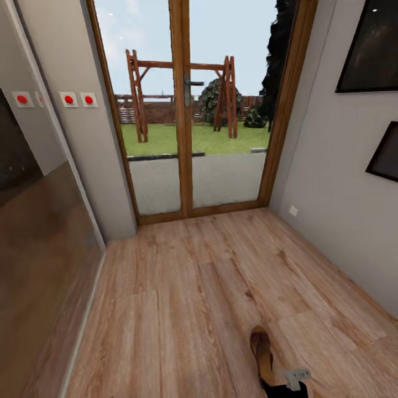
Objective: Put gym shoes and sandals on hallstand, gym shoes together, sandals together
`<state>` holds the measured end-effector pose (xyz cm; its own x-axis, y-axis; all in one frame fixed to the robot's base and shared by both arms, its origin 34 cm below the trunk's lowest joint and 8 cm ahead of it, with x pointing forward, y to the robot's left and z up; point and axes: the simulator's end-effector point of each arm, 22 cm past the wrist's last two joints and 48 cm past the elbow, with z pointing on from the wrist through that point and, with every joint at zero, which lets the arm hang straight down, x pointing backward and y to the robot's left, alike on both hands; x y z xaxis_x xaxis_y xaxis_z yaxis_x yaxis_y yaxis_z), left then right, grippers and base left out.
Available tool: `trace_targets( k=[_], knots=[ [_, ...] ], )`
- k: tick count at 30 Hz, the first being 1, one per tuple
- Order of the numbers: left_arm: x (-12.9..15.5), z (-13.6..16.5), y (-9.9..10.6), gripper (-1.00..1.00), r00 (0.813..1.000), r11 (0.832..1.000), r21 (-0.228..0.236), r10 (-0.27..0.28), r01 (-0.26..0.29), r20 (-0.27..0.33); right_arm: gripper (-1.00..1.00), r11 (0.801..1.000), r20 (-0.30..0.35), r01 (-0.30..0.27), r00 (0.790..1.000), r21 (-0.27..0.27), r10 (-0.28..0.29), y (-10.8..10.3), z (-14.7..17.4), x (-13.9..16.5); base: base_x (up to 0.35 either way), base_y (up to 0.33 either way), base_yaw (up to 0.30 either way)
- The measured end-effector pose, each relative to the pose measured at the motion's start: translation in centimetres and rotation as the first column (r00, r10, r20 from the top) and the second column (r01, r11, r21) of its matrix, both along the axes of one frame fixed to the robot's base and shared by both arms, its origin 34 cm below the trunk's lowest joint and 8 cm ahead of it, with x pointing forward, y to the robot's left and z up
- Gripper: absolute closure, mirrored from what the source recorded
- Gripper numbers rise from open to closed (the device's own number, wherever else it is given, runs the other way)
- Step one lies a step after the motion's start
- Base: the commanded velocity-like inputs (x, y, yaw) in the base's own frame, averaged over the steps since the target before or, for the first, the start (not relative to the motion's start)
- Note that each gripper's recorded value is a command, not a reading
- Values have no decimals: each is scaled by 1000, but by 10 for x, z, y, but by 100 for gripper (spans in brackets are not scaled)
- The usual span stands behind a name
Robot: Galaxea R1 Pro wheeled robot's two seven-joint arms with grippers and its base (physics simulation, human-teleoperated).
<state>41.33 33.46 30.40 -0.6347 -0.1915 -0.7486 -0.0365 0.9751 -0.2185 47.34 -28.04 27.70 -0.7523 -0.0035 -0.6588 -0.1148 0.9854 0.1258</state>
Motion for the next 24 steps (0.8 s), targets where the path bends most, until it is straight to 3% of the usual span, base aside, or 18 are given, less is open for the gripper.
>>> trace_targets(
  k=[4, 12, 13, 14, 19, 24],
  knots=[
    [1, 1, 0, -100, 1000, 1000, 1, -3, 3, 3, -100, 1000, 1, 1, 1000, 0, -1, 0, 0, 0, 2, 0, -107],
    [35, 18, -1, -100, 998, 1000, 8, -2, 2, 63, -100, 1000, 4, 0, 1000, 1, 0, 2, 1, 2, 0, 0, -12],
    [42, 21, -3, -100, 997, 1000, 6, -3, 2, 75, -100, 1000, 5, 0, 1000, 2, 0, 2, 1, 2, 0, 0, -2],
    [69, 33, -6, -100, 993, 1000, 2, -4, 4, 114, -100, 1000, 6, -1, 1000, 3, 1, 4, 1, 2, 0, 0, -1],
    [117, 57, -12, -100, 984, 1000, -7, -7, 8, 179, -100, 1000, 17, 0, 1000, 5, 0, 6, 4, 7, 0, 0, 0],
    [162, 74, -27, -100, 984, 998, -35, -38, 45, 176, -100, 1000, 87, 21, 996, -22, -19, 1, 20, 36, 0, 0, 0]
  ],
)
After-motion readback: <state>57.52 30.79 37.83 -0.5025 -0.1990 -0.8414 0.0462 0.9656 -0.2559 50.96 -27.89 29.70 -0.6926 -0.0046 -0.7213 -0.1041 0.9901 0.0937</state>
